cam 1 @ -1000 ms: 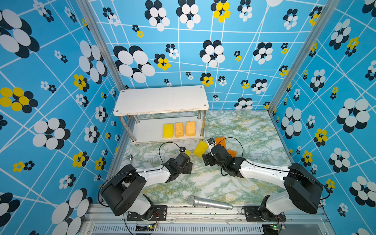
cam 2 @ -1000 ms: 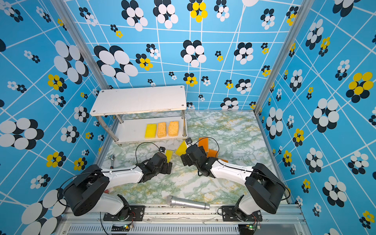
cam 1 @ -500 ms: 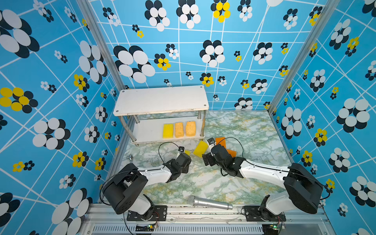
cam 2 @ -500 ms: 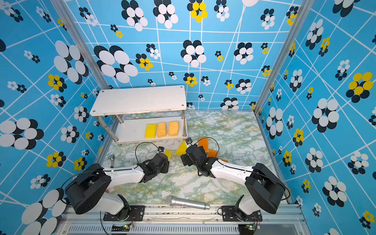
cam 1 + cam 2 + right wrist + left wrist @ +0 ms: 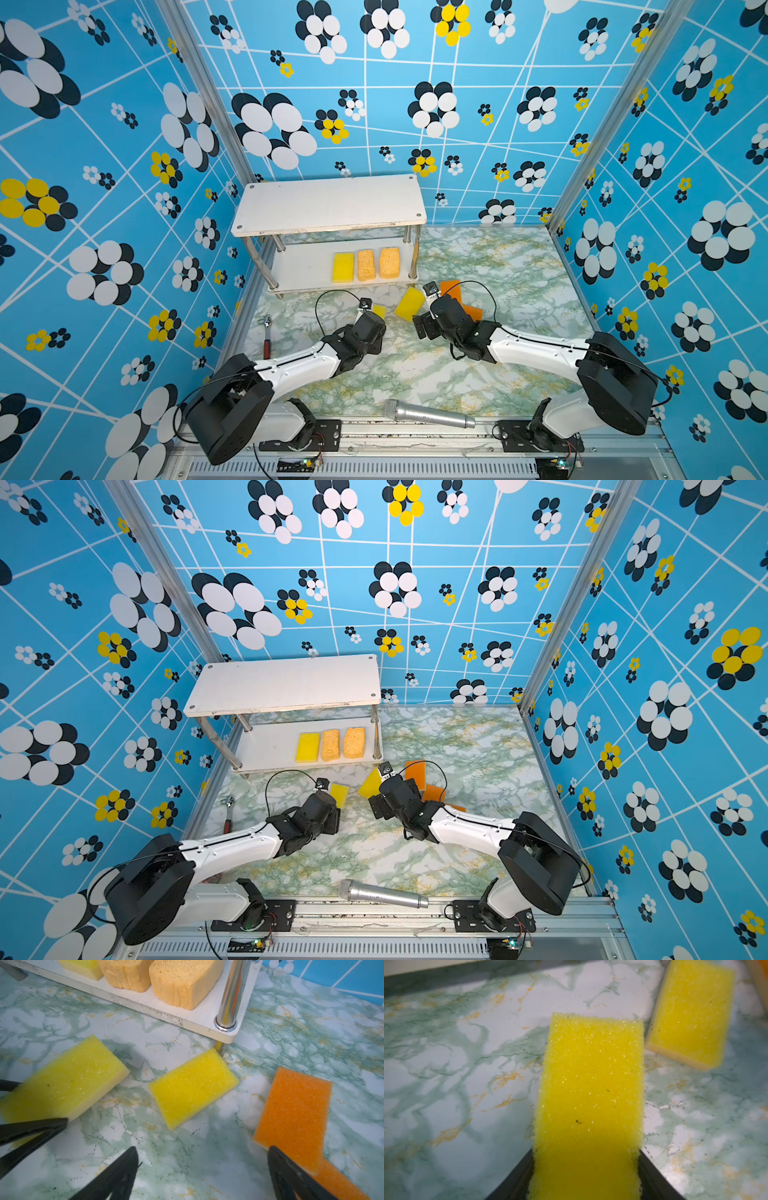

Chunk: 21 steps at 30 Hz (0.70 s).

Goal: Place and organize the cleaning sponges onto the shelf
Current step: 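Carry the yellow sponge with the left gripper to the lower shelf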

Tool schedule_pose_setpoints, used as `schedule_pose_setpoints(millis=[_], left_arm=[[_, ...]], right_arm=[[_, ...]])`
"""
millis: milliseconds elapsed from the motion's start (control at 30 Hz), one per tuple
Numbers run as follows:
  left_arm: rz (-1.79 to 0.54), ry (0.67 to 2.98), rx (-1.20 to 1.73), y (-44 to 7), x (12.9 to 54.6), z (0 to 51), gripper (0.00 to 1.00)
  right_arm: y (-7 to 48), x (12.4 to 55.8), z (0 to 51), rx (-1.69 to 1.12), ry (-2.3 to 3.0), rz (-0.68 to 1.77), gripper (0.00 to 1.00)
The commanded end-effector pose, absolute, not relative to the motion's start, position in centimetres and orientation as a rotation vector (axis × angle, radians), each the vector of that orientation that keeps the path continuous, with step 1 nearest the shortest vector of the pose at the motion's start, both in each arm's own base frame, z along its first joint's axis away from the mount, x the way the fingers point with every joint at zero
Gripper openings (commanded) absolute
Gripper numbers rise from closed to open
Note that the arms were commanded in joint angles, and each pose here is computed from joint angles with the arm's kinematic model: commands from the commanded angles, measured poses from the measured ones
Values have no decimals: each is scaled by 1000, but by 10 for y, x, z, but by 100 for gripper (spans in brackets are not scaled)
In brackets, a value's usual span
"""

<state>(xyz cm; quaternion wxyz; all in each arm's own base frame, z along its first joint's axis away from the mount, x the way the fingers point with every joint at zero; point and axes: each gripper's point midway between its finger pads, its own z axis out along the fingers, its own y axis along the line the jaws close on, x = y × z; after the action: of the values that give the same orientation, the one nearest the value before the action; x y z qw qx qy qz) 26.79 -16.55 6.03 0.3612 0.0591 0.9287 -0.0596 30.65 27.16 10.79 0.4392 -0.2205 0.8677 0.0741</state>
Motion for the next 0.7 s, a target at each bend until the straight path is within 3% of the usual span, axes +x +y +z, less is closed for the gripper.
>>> schedule_pose_setpoints(millis=[0,667], left_arm=[[-147,2378,128,-157,262,75,64],[-90,2198,-90,-89,290,168,63]], right_arm=[[268,306,97,-535,2182,177,99],[269,306,95,-546,2181,178,99]])
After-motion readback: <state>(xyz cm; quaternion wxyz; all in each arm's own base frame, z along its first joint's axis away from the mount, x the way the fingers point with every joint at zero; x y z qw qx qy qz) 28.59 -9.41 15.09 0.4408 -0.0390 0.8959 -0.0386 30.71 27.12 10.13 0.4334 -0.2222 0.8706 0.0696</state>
